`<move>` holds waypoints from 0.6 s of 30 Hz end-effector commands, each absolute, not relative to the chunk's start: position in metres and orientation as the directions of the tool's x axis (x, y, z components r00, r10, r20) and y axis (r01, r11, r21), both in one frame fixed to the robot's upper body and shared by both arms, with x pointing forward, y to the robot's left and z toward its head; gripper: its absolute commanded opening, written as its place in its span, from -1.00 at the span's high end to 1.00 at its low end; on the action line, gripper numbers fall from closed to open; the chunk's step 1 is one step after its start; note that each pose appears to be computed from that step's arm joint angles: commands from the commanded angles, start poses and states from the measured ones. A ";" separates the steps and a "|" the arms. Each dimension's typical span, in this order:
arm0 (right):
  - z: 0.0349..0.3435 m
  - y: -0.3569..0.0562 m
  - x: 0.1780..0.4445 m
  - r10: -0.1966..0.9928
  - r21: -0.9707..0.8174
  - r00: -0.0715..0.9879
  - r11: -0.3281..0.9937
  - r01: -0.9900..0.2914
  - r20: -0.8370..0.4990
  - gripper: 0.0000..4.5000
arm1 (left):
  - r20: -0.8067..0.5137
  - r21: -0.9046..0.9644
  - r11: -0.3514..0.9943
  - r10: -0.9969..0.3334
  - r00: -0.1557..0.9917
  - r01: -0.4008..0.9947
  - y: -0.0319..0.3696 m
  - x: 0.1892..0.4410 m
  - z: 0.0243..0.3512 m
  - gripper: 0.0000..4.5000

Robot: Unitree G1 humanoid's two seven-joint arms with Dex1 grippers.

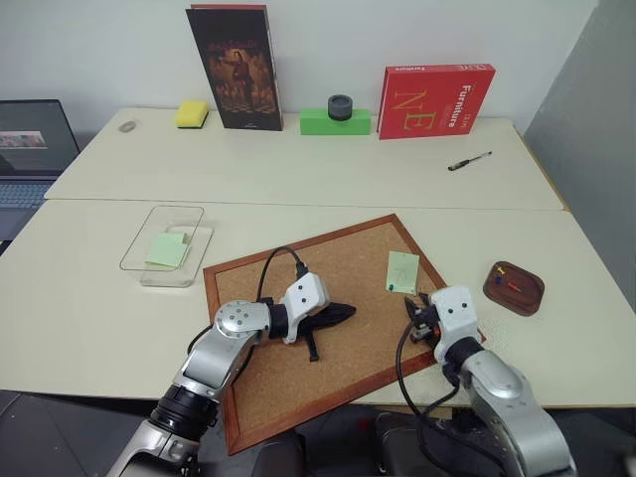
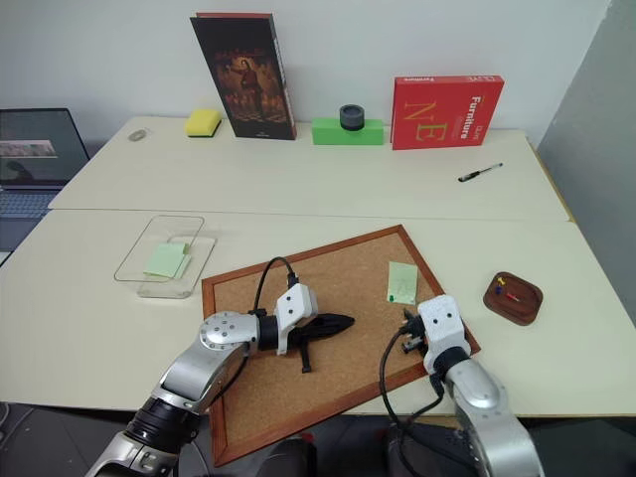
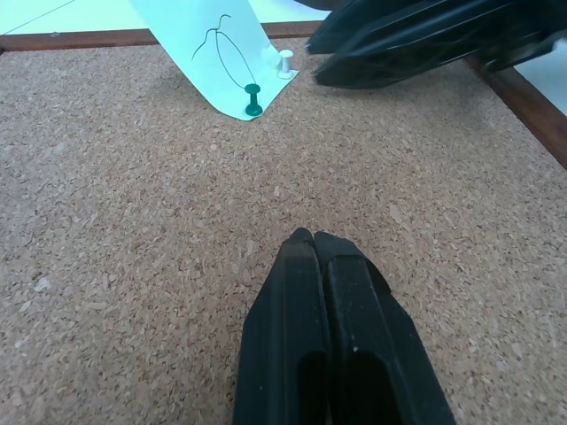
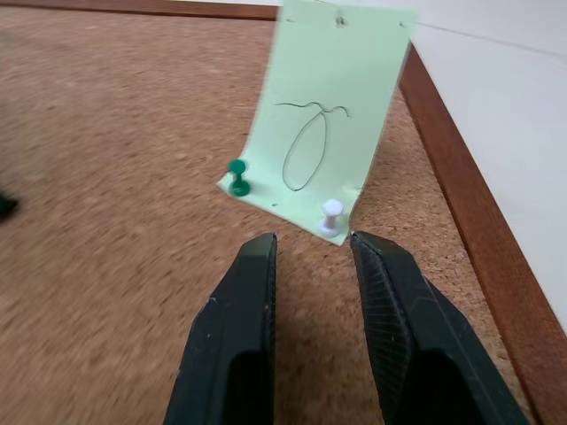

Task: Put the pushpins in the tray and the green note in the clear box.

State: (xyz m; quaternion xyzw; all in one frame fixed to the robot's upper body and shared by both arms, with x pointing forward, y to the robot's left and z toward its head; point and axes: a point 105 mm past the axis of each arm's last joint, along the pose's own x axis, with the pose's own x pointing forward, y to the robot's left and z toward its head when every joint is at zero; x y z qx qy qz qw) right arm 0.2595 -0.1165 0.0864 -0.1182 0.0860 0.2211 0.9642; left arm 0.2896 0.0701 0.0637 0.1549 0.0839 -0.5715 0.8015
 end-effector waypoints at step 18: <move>0.096 -0.135 0.302 0.560 -0.308 0.787 0.724 -0.617 -0.258 0.38 | -0.403 0.090 0.313 -0.857 0.322 0.945 0.078 0.284 0.036 1.00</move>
